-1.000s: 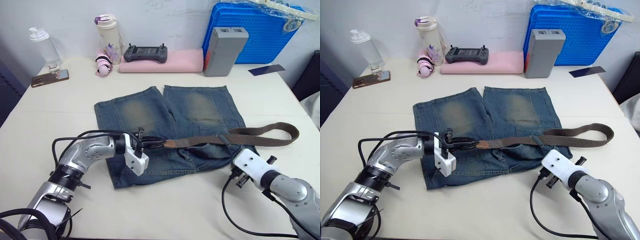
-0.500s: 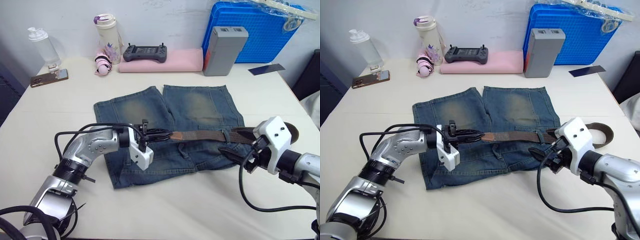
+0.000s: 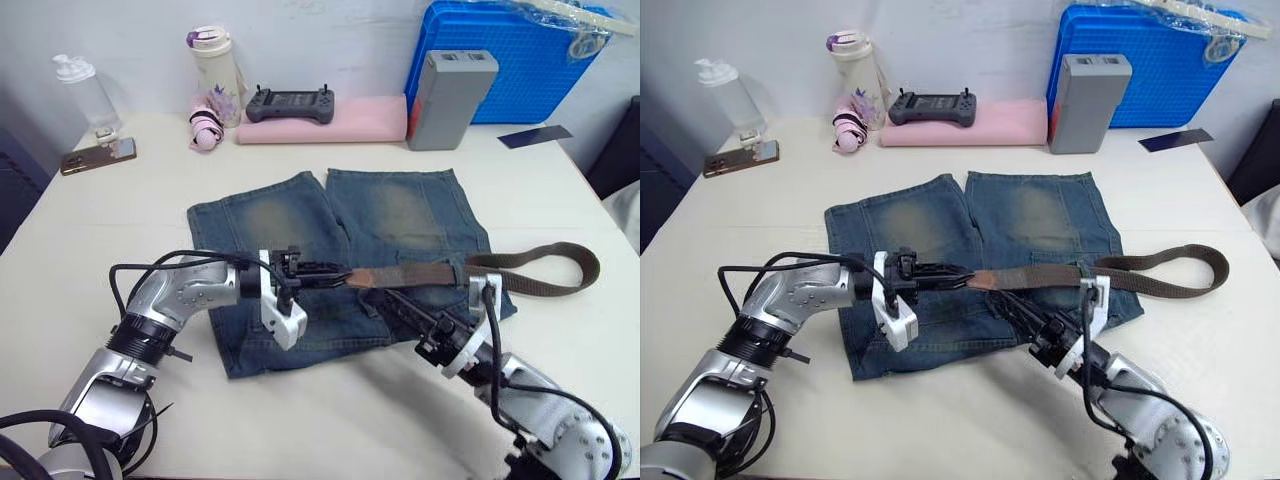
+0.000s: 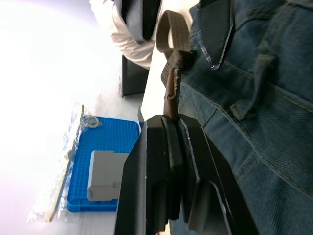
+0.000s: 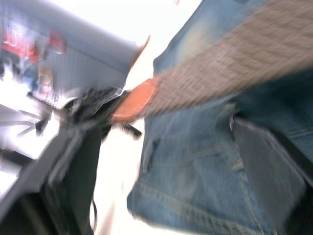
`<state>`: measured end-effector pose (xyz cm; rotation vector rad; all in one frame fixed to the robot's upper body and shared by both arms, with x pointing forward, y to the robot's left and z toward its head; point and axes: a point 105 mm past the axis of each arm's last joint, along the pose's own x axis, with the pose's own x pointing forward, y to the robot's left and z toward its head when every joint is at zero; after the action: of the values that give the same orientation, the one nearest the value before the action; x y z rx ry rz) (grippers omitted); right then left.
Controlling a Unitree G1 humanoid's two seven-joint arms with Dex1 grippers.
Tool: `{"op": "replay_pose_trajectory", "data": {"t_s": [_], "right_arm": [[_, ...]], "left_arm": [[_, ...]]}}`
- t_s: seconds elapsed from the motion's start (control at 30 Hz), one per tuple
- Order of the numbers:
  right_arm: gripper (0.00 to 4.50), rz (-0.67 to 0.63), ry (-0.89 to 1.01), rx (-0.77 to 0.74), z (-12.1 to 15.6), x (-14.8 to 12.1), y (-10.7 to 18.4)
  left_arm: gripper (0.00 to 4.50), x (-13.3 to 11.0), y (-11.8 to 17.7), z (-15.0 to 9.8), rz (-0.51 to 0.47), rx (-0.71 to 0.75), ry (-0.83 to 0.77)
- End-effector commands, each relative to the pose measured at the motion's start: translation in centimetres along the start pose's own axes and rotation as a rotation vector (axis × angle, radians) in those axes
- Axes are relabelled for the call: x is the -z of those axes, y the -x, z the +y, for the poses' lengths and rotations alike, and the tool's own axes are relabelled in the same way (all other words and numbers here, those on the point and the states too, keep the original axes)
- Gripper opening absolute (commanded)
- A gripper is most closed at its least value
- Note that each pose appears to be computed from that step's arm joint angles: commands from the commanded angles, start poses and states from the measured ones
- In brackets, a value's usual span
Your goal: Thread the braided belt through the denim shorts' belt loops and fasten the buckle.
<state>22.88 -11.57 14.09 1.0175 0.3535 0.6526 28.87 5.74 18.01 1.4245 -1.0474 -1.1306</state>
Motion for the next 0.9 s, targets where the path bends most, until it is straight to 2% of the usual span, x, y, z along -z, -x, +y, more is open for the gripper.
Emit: {"op": "replay_pose_trajectory", "data": {"t_s": [0.03,0.17,0.4,0.5,0.63,0.73,0.9], "right_arm": [[4.48,-0.104,-0.165,-0.026,1.7,-2.1,-0.1],[4.48,-0.18,-0.241,0.024,1.0,-3.2,-0.2],[4.48,-0.198,-0.269,0.021,1.3,-3.5,-0.9],[3.66,-0.186,-0.267,0.011,1.5,-3.2,-1.1],[1.73,-0.185,-0.273,-0.002,1.8,-3.2,-1.3],[0.06,-0.189,-0.28,-0.009,1.9,-3.2,-1.4],[0.06,-0.187,-0.289,-0.023,2.0,-3.2,-1.7]], "left_arm": [[0.0,-0.7,0.5,0.3,-0.025,-0.013,-0.052],[0.0,-0.7,0.9,0.3,-0.015,-0.015,-0.056],[0.0,-0.9,1.3,0.5,-0.001,-0.027,-0.054],[0.0,-0.9,1.3,0.5,0.003,-0.028,-0.053],[0.0,-1.0,1.3,0.5,0.007,-0.029,-0.052],[0.0,-1.1,1.4,0.5,0.008,-0.03,-0.046],[0.0,-1.5,1.5,0.5,-0.004,-0.042,0.008]]}}
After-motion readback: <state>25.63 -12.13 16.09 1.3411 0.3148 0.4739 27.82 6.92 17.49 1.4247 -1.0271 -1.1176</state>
